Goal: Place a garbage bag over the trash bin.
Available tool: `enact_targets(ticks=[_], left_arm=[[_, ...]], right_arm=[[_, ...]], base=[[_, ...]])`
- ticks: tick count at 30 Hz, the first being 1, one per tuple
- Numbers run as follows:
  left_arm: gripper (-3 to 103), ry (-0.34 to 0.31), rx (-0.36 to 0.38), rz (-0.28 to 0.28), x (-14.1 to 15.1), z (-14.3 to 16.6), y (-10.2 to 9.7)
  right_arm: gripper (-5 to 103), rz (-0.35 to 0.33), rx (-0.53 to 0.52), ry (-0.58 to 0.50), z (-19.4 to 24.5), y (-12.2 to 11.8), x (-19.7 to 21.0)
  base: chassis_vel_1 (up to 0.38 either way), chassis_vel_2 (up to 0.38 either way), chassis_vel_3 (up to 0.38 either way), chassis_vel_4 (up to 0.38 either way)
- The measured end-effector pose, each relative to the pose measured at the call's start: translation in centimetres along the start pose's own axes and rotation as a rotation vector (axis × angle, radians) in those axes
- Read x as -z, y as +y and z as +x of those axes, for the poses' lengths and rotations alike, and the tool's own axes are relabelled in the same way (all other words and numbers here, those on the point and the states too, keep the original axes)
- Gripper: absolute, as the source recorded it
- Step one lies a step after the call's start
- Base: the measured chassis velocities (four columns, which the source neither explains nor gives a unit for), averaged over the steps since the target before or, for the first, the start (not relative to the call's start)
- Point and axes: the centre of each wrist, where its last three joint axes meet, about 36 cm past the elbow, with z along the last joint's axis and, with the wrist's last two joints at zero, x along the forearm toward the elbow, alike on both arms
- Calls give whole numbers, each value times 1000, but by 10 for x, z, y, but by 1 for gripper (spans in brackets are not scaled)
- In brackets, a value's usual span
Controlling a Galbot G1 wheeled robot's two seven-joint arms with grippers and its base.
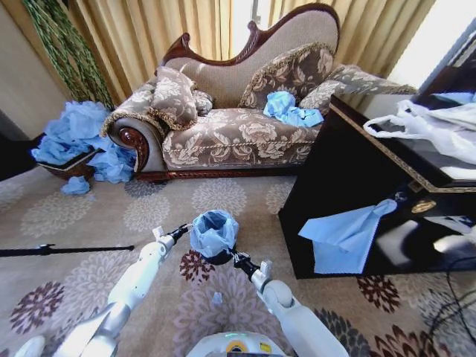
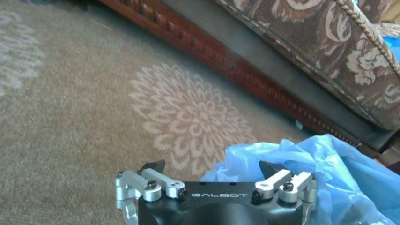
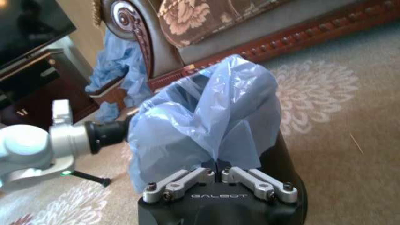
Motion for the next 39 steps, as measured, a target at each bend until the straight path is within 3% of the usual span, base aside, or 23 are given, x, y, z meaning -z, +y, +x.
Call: enact_targets(ticks=[16, 27, 32, 35, 36, 38, 39], left_arm=[[100, -31, 8, 19, 8, 22, -8], [100, -72, -7, 9, 18, 51, -22], [100, -97, -15, -32, 29, 77, -34], [100, -89, 0, -131, 45, 101, -58], [100, -89, 0, -131, 45, 101, -58], [100, -15, 107, -241, 63, 115, -89], [100, -15, 107, -241, 63, 115, -89]], right_arm=[[0, -62, -73, 86, -9, -6, -33], [-3, -24, -110, 73, 14, 11, -28], [1, 6, -89, 72, 39, 22, -26], [11, 30, -84, 57, 53, 30, -26], [11, 30, -84, 57, 53, 30, -26], [21, 40, -83, 26, 59, 35, -20], [21, 40, -83, 26, 59, 35, -20]], base=[[0, 0, 0, 0], [0, 0, 0, 0], [0, 0, 0, 0], [0, 0, 0, 0], [0, 0, 0, 0], [0, 0, 0, 0], [0, 0, 0, 0]])
